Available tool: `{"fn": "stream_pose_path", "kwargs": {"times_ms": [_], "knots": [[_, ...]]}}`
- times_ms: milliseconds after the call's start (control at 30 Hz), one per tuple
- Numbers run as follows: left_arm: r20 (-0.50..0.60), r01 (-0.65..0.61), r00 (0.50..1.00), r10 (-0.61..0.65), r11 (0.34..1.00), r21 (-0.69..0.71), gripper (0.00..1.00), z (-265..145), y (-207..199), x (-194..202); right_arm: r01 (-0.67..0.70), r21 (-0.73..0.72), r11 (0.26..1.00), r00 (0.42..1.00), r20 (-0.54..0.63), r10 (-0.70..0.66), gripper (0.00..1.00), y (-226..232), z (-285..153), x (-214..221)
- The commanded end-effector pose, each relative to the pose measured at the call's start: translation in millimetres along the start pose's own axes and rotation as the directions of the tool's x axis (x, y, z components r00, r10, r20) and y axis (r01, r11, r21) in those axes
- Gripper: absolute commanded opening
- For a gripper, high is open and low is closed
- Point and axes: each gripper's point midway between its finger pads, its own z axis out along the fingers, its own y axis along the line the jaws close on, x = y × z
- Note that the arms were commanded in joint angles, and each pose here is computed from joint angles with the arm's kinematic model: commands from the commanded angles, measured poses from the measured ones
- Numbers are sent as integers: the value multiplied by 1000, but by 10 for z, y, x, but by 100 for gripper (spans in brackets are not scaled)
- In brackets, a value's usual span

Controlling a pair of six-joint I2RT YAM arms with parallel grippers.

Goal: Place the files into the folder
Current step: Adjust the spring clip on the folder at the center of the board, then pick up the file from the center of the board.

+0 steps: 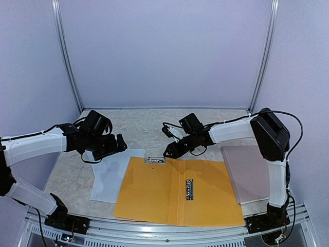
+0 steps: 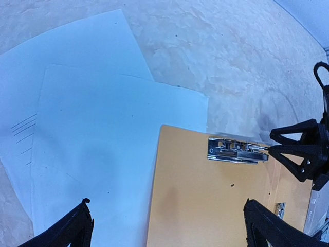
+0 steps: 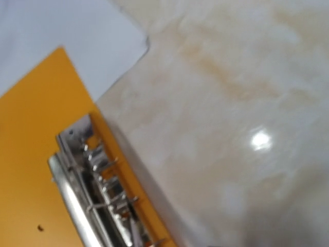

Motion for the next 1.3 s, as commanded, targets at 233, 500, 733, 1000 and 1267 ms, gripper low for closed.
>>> {"fn": "stream_pose_path", "kwargs": {"times_ms": [233, 500, 733, 1000, 1267], "knots": [[-42, 142, 988, -148, 982, -126, 99, -165, 718, 81, 4, 102, 995, 993, -117, 8, 29, -220, 82, 442], [-164, 212, 958, -234, 967, -138, 99, 44, 962, 237, 26, 130, 991, 995, -101, -13, 36, -280, -97, 364], [-210, 242, 939, -273, 957, -161, 93, 153, 1151, 313, 81, 85, 993, 996, 37, -85, 64, -1, -300, -264], [-230, 215, 942, -243, 967, -140, 88, 409, 1225, 207, 139, 4, 990, 987, 78, -139, 66, 377, 180, -733], [-261, 230, 932, -252, 967, -112, 75, 649, 1244, 183, 138, -76, 988, 990, 43, -135, 59, 596, 832, -666]]}}
